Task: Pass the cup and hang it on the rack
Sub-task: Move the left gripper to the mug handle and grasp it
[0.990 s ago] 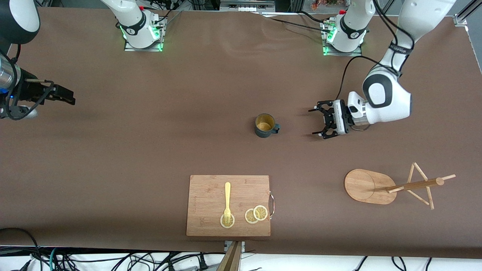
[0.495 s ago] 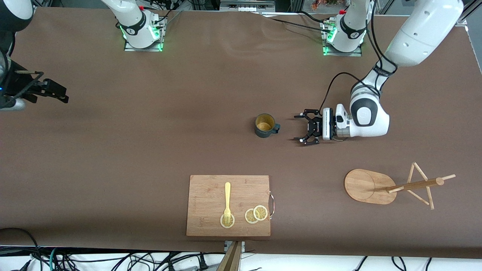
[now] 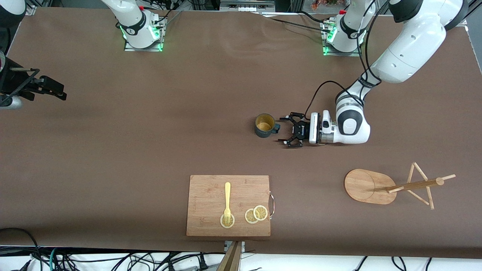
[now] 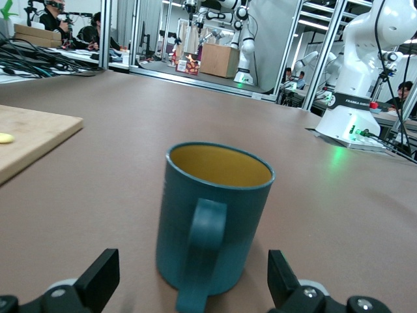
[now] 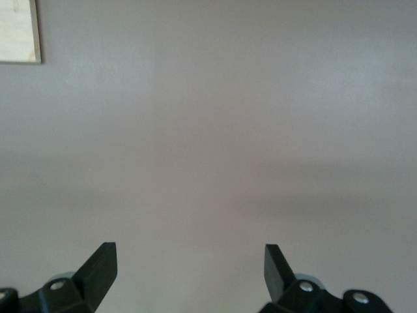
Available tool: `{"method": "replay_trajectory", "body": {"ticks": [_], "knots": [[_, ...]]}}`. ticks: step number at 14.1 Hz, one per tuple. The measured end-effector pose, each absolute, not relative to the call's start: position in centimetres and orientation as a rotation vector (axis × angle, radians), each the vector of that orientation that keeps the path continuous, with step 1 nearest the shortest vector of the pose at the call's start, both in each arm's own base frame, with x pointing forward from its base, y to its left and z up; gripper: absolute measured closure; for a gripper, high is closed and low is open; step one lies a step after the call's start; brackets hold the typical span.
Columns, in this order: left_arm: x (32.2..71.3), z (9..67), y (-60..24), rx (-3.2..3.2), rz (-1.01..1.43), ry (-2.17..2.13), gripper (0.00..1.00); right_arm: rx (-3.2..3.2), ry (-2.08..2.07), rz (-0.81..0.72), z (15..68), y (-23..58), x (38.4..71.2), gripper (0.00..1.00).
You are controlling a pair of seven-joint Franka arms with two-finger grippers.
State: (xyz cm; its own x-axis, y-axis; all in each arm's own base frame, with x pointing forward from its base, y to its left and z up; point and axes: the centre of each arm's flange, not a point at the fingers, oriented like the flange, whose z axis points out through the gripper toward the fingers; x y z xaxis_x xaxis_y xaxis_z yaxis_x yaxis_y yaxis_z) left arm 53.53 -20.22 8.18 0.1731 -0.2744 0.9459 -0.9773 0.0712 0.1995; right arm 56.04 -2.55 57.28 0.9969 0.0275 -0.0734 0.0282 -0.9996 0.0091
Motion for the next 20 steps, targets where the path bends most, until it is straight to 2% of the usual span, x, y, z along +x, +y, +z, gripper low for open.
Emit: {"method": "replay_trajectory", "body": {"ticks": [5,7,8,9,12,15,18,20], "knots": [[52.9,6.3,-20.9,1.396,0.847,-1.285,0.03,3.129,0.044,-0.186,57.0,-2.5,55.5,0.0],[53.2,6.6,-20.9,1.388,0.856,-1.286,0.16,3.128,0.05,-0.199,56.9,-2.3,55.4,0.0],[53.3,6.7,-21.0,1.378,0.859,-1.283,0.16,3.128,0.053,-0.199,57.0,-2.2,55.4,0.0],[53.3,6.8,-21.1,1.368,0.861,-1.279,0.12,3.128,0.054,-0.2,57.0,-2.2,55.4,0.0],[53.3,7.2,-21.3,1.336,0.865,-1.265,0.13,3.128,0.055,-0.2,57.0,-2.1,55.4,0.0],[53.3,7.6,-21.2,1.287,0.885,-1.252,0.47,3.128,0.055,-0.201,57.0,-2.1,55.4,0.0],[53.6,7.8,-20.7,1.268,0.911,-1.255,0.77,3.128,0.055,-0.203,57.0,-2.1,55.4,0.0],[53.8,7.8,-20.3,1.271,0.92,-1.253,0.79,3.128,0.055,-0.205,57.0,-2.1,55.4,0.0]]}}
